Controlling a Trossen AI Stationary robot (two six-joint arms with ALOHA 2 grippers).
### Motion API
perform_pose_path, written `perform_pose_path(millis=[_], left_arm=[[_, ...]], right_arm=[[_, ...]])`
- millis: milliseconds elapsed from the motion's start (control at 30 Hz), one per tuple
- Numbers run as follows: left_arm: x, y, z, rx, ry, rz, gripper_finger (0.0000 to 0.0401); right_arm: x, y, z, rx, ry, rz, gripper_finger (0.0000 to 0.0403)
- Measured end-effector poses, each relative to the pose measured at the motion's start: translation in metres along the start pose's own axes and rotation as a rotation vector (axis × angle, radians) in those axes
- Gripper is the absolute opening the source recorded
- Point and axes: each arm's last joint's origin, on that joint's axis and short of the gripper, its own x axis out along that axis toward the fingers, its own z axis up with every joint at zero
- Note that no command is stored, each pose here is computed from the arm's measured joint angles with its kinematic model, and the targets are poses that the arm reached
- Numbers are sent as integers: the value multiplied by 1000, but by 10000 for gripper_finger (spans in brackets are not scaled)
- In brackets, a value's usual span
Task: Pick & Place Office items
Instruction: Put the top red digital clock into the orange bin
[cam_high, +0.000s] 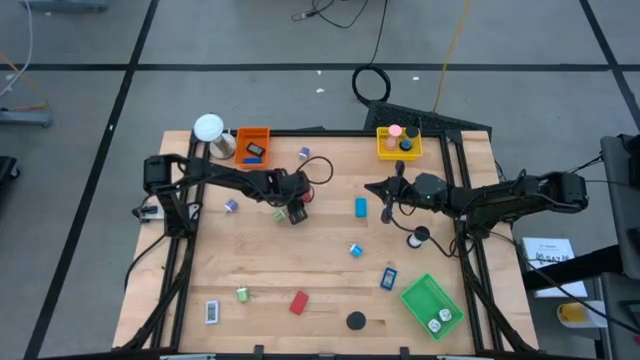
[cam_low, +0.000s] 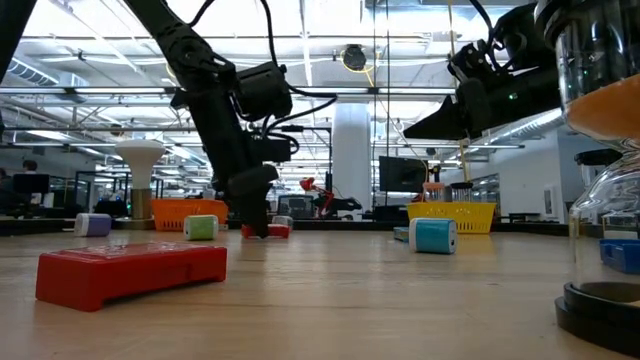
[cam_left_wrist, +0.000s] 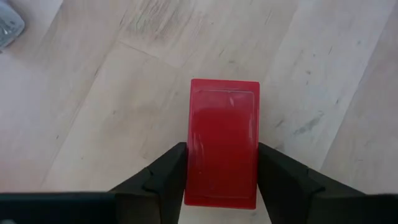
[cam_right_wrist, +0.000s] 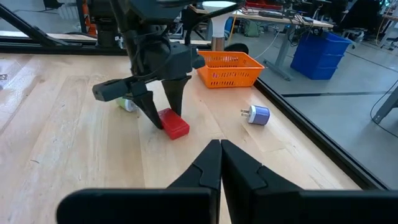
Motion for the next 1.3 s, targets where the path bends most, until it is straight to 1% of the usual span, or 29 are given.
perform_pose_path(millis=[133, 233, 400, 533, 600, 667, 933, 1000, 1133, 1200, 1300], left_arm=[[-1, 0, 2, 34, -21, 8, 187], [-2, 0, 6, 65, -50, -1, 206], [-4, 3, 12, 78, -79, 1, 244], [-3, 6, 11, 93, -59, 4, 255], [-3, 6, 10, 96, -50, -9, 250], [-2, 6, 9, 99, -43, -12, 235], [-2, 7, 9, 131, -42, -2, 149], [-6, 10, 10, 136, -49, 15, 148], [-30, 25, 12, 107, -53, 63, 148], [-48, 37, 11, 86, -44, 120, 148], [-79, 56, 8, 48, -59, 242, 149]], right_arm=[[0, 0, 0, 0, 0, 0, 1], [0, 0, 0, -1, 0, 0, 1], [0, 0, 0, -1, 0, 0, 1], [0, 0, 0, -2, 0, 0, 1], [0, 0, 0, -2, 0, 0, 1], [0, 0, 0, -2, 0, 0, 1], [0, 0, 0, 0, 0, 0, 0], [0, 0, 0, 0, 0, 0, 0], [0, 0, 0, 0, 0, 0, 0], [0, 0, 0, 0, 1, 0, 0], [0, 0, 0, 0, 2, 0, 0]])
